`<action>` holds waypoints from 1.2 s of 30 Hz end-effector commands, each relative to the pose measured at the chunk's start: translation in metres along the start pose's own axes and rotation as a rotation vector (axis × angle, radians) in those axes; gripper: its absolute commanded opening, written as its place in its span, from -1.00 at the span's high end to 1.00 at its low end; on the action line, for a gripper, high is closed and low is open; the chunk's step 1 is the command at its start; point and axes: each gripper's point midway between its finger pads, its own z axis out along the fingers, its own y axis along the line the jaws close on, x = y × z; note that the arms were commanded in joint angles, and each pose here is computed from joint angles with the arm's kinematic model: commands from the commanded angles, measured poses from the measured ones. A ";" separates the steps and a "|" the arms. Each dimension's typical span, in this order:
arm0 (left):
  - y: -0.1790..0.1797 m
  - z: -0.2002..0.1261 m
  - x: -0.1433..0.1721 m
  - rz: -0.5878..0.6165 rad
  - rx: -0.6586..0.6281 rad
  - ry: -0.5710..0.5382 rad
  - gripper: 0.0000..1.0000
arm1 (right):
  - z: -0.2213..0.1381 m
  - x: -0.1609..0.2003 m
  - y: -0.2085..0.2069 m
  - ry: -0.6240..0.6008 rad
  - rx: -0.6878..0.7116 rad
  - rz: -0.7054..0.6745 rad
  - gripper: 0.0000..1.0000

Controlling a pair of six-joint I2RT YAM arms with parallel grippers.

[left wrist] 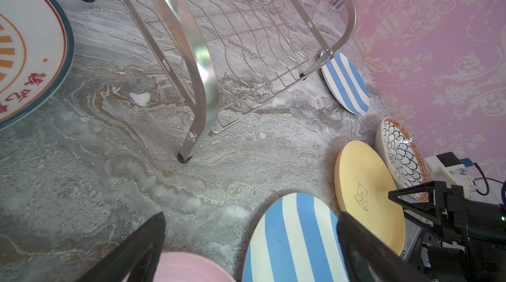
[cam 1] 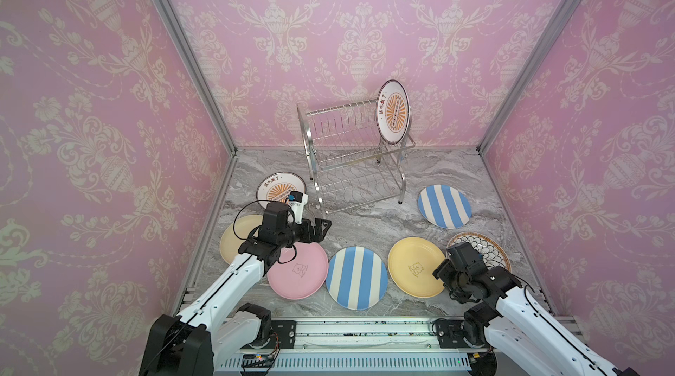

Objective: Load plates into a dish rack
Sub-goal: Pick up the plate from the bottom-center of the table.

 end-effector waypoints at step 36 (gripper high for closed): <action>-0.016 -0.007 -0.027 0.070 0.017 -0.048 -0.99 | 0.014 -0.002 0.015 -0.002 -0.068 -0.020 0.62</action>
